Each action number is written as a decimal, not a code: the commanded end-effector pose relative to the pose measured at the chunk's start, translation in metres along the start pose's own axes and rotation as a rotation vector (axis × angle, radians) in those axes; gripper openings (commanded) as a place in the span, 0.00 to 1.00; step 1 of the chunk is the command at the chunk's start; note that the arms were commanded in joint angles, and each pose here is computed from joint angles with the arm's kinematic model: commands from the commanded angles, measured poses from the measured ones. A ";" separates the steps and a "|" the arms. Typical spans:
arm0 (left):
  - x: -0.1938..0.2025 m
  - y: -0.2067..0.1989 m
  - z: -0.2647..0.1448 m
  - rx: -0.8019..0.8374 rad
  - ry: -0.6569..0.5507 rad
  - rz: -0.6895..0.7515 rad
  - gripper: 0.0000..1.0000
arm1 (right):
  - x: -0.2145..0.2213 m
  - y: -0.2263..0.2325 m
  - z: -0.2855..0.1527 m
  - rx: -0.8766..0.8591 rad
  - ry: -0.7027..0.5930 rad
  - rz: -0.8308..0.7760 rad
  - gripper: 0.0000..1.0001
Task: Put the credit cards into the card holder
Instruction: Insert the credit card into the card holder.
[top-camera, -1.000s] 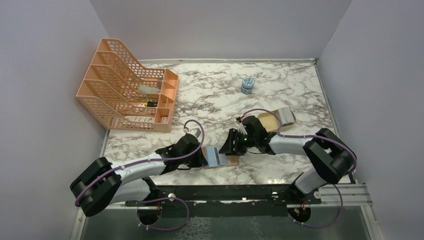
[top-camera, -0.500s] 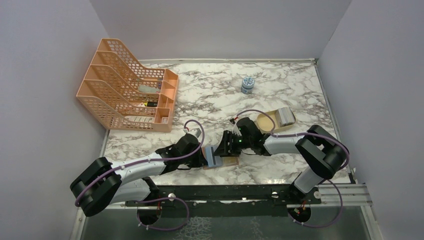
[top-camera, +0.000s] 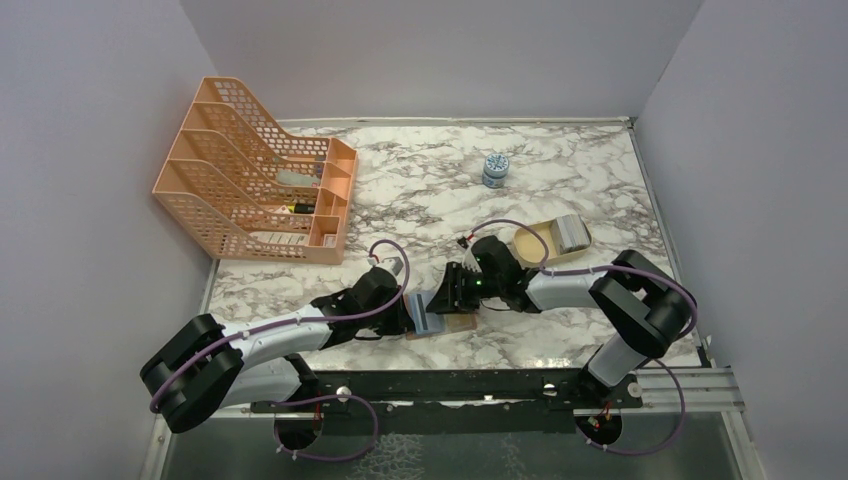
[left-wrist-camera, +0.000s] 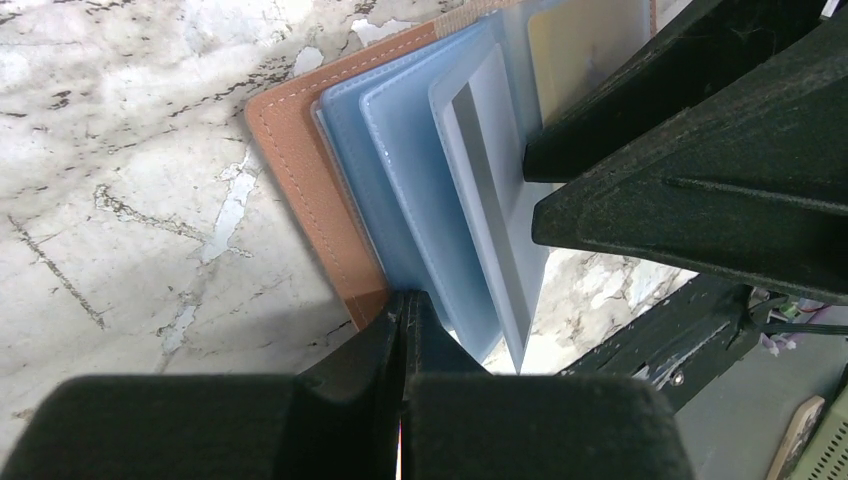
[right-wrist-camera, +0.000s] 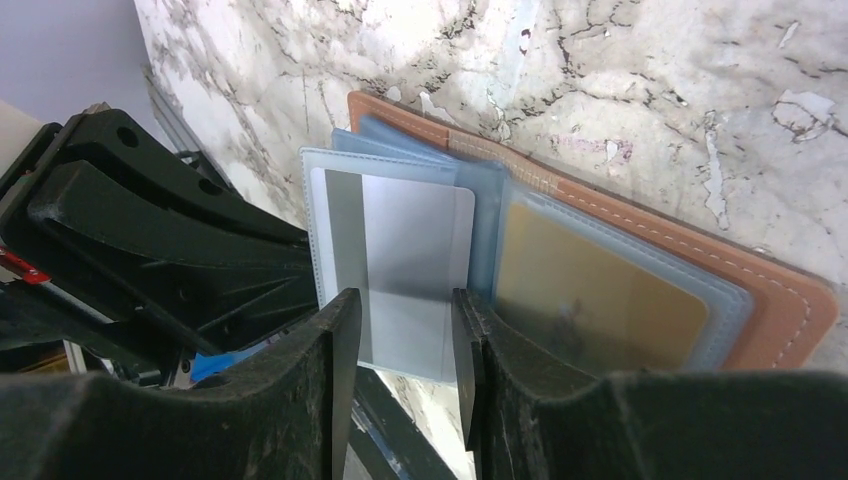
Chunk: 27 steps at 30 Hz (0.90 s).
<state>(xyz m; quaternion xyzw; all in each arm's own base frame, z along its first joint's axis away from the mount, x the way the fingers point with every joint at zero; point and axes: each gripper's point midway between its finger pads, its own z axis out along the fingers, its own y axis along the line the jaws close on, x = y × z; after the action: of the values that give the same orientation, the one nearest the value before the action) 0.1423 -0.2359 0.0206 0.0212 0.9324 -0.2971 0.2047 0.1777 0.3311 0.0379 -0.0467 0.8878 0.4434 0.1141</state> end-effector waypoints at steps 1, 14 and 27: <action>-0.004 0.001 0.001 -0.019 -0.008 0.024 0.00 | 0.007 0.015 -0.002 -0.066 0.020 -0.018 0.38; -0.029 -0.001 -0.015 -0.085 -0.095 0.041 0.18 | -0.007 0.014 -0.020 0.049 -0.021 -0.118 0.40; -0.050 -0.022 -0.037 -0.017 -0.178 0.075 0.47 | -0.085 -0.013 -0.080 0.506 -0.219 -0.317 0.41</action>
<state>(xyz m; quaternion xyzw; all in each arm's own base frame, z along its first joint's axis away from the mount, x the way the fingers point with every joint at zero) 0.1642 -0.2261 0.0631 0.0170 0.9210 -0.2761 0.2742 0.2212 0.3011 0.0873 -0.1055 0.9173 0.3080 0.2294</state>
